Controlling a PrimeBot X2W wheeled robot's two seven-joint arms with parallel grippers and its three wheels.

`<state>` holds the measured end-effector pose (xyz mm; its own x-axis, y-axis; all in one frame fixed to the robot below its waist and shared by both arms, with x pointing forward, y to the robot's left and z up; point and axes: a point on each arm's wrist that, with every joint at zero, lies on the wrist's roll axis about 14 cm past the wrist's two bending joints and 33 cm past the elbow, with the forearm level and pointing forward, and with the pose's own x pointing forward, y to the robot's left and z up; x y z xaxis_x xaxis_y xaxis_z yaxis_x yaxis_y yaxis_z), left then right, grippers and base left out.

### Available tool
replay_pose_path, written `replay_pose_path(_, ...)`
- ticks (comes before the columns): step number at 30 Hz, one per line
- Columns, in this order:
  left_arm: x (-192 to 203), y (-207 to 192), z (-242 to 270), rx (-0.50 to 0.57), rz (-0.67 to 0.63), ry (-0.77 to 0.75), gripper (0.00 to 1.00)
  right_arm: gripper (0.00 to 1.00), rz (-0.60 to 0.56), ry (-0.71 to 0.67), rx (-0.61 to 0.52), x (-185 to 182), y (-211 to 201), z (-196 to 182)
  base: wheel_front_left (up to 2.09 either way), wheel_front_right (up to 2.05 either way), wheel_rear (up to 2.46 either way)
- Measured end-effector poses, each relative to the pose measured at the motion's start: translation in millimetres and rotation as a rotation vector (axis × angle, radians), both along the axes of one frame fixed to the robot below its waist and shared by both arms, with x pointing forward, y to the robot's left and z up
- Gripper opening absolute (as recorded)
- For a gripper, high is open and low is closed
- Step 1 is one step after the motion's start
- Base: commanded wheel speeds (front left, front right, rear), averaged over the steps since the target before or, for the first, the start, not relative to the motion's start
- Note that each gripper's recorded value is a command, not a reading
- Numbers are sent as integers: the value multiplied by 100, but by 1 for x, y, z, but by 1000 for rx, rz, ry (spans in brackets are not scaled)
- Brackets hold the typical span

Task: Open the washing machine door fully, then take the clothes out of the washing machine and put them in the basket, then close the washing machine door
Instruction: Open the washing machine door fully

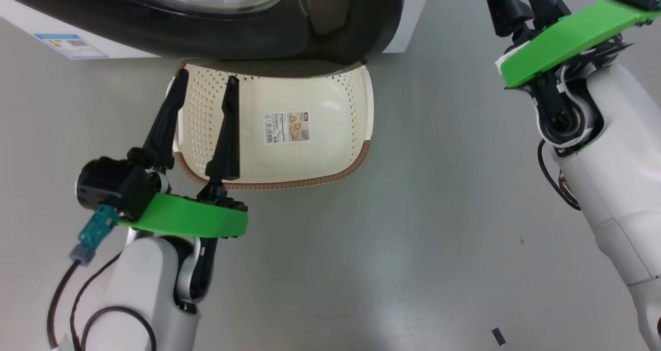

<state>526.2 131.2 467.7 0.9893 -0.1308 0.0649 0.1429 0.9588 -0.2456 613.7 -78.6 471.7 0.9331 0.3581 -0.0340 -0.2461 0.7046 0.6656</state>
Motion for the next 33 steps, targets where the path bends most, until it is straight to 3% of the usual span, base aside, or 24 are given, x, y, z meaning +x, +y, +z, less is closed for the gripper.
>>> replay_pose_path(14,-4,-1,13,11,1,-36,100,100,-104,-261,-416,-16,-39,18,0,0,0)
replay_pose_path(25,-7,1,21,8,8,-63,100,100,-152,-327,-487,-56,-34,16,0,0,0)
replay_pose_path(33,-5,-2,19,2,2,-62,100,100,-168,-285,-476,-77,-39,0,0,0,0)
